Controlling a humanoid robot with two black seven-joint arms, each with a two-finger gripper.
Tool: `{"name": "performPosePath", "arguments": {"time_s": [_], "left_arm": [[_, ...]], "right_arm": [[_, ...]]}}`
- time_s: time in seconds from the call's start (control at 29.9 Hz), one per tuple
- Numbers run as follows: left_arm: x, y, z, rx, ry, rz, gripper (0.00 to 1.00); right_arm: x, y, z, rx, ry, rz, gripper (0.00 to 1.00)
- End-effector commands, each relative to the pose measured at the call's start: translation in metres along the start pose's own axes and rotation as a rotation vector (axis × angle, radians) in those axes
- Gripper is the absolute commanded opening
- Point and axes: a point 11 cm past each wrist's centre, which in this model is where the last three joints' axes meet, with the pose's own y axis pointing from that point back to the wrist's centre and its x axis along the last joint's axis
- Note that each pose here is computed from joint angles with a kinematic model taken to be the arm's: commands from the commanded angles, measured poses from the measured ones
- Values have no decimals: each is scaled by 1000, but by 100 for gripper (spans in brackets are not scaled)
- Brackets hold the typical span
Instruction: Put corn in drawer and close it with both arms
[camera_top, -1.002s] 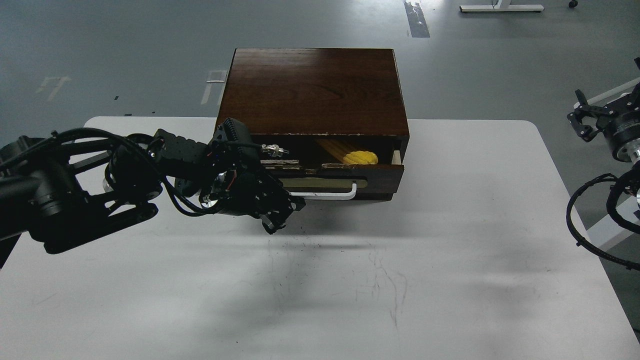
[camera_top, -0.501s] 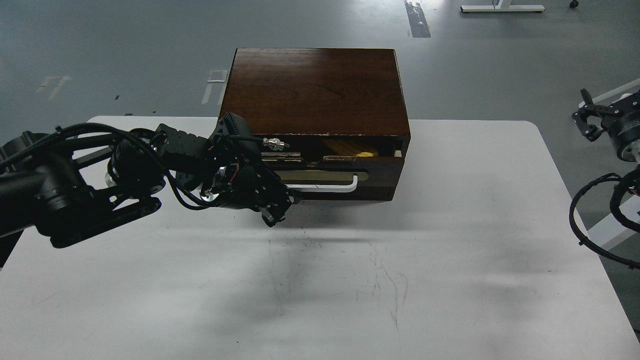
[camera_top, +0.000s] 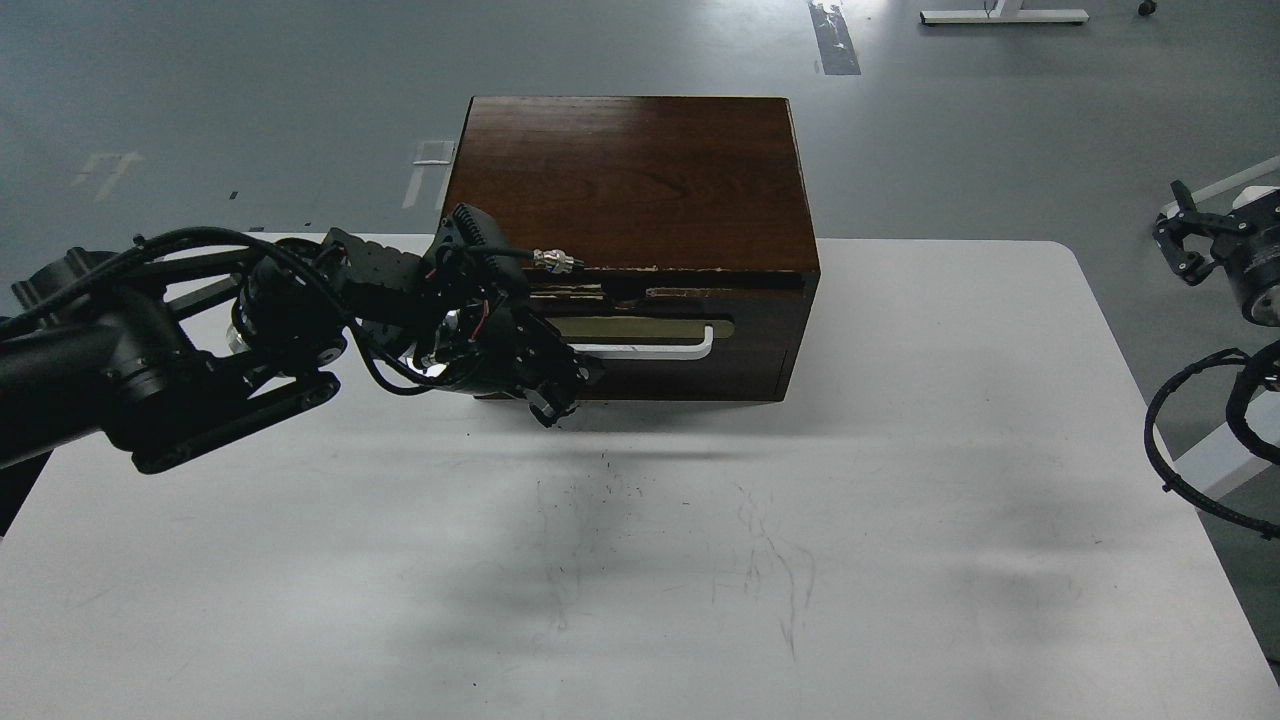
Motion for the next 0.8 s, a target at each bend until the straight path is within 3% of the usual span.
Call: {"name": "performPosePath", "arguments": {"time_s": [0.0, 0.77], "left_arm": [[0, 0, -3, 7, 4, 0, 0], [-2, 1, -10, 27, 17, -6, 0]], "right_arm": [[0, 0, 0, 0, 0, 1, 100], [1, 1, 1, -3, 3, 2, 100]]}}
